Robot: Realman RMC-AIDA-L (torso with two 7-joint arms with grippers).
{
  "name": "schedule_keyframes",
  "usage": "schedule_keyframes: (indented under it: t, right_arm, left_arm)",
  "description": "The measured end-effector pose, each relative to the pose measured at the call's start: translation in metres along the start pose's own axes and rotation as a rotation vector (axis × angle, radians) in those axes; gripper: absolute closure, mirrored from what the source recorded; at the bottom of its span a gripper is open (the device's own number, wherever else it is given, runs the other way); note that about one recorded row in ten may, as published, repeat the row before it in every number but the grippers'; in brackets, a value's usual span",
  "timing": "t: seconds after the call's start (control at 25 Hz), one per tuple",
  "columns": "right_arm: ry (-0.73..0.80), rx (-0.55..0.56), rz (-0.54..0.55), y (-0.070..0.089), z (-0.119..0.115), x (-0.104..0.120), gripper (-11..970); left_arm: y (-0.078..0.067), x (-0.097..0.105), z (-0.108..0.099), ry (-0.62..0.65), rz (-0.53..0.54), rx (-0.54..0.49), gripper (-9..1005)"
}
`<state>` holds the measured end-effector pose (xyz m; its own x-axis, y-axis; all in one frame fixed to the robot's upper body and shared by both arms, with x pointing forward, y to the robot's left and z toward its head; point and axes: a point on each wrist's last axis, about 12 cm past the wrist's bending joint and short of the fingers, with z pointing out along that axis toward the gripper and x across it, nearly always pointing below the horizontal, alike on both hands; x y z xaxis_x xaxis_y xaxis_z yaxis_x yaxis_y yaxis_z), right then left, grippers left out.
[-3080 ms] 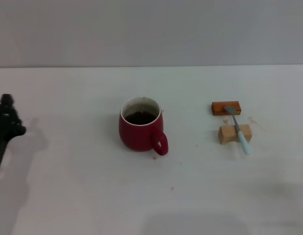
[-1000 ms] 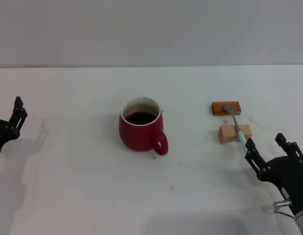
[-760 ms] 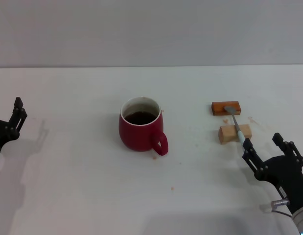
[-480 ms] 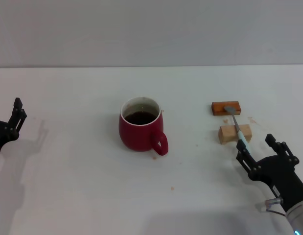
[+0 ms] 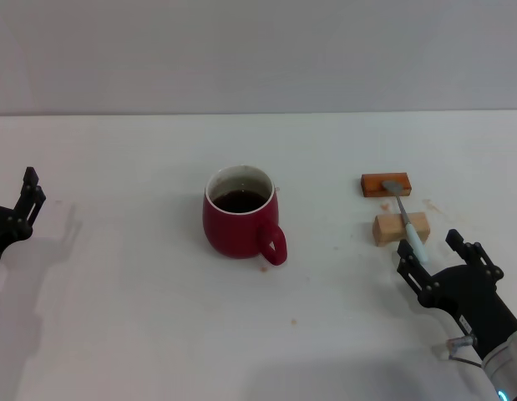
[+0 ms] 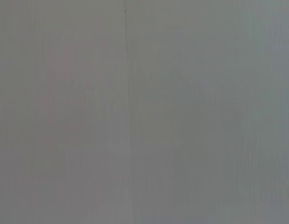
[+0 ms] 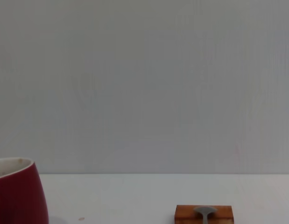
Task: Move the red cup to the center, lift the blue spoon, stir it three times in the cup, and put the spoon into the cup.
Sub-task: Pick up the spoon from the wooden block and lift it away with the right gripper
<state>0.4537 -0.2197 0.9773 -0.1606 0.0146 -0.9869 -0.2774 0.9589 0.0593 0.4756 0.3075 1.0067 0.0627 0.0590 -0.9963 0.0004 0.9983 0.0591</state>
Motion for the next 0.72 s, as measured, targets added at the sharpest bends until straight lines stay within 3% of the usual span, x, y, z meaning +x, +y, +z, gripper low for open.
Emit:
schedule_keyframes:
  t: [0.72]
  right_arm:
    - [-0.004,-0.004,0.04,-0.0022,0.002,-0.0014,208]
  left_arm:
    - [0.0,-0.0001,0.0004,0.0,0.001,0.001,188]
